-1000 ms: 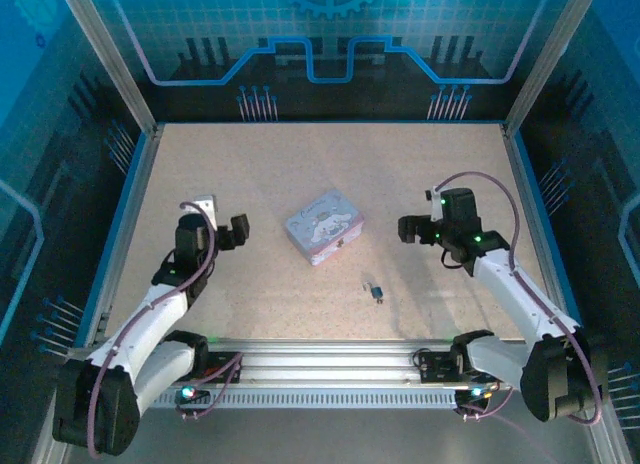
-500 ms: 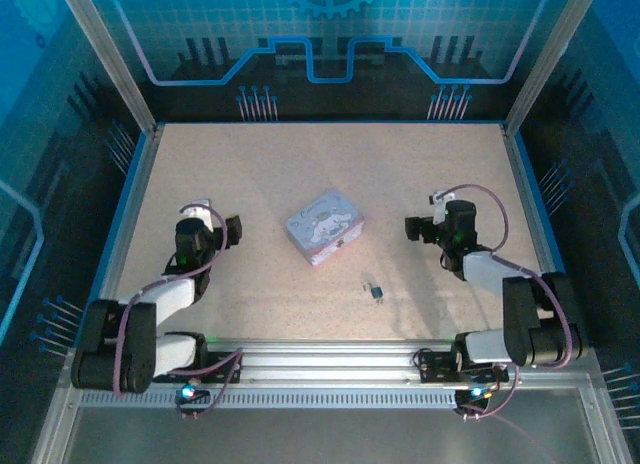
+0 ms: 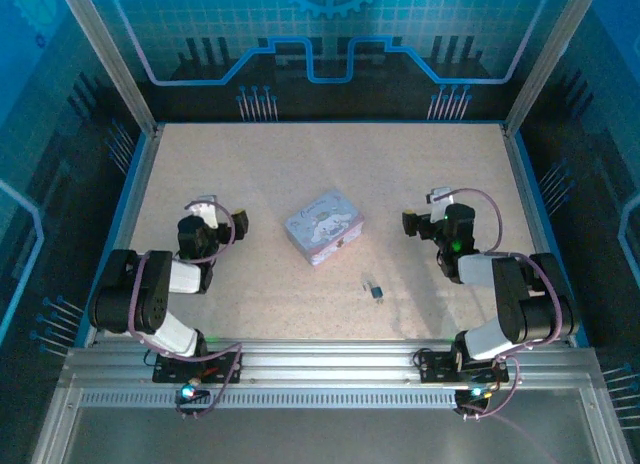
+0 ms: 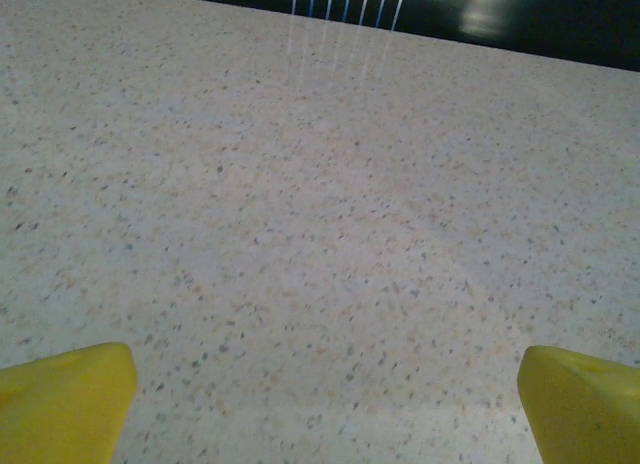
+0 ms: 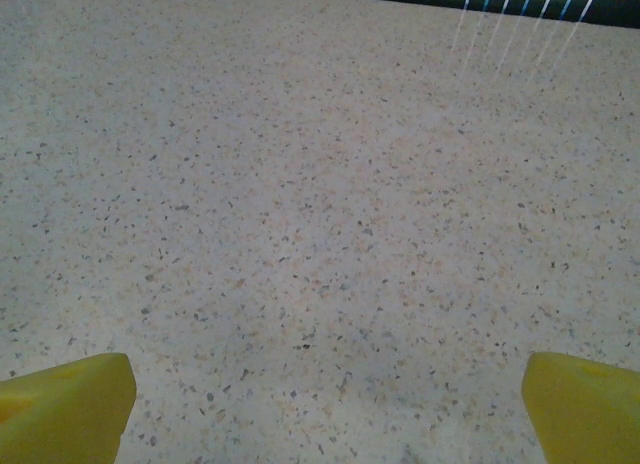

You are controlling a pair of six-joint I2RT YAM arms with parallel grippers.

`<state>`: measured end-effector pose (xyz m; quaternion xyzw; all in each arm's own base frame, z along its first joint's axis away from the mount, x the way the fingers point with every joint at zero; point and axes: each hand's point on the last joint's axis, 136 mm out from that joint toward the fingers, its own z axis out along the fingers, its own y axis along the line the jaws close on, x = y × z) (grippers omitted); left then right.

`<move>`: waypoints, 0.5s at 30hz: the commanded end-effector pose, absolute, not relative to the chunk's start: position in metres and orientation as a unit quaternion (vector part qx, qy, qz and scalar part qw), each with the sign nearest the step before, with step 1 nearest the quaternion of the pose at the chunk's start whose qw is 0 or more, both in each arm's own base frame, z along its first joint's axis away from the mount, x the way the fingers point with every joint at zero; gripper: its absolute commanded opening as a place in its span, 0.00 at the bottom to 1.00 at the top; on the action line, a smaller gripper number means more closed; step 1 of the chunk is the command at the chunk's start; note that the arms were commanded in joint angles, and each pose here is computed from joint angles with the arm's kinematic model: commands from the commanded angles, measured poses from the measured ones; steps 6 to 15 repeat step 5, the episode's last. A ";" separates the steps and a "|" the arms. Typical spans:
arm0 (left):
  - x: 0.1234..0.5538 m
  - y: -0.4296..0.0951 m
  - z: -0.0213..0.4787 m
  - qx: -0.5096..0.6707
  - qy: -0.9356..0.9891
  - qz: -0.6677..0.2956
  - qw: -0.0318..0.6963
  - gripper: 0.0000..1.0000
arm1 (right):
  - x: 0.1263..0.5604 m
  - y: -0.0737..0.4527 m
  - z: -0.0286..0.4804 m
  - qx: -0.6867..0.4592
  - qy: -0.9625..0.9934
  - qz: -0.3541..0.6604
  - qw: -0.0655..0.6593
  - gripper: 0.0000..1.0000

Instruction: Unlock a padlock with a key

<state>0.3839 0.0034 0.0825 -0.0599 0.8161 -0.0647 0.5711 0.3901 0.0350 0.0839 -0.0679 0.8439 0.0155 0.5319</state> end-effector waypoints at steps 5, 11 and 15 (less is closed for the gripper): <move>0.394 0.001 0.096 -0.040 0.807 -0.071 0.584 0.99 | 0.397 0.031 0.094 -0.070 0.831 0.012 0.552 1.00; 0.394 0.001 0.096 -0.040 0.807 -0.071 0.584 0.99 | 0.397 0.031 0.094 -0.070 0.831 0.012 0.552 1.00; 0.394 0.001 0.096 -0.040 0.807 -0.071 0.584 0.99 | 0.397 0.031 0.094 -0.070 0.831 0.012 0.552 1.00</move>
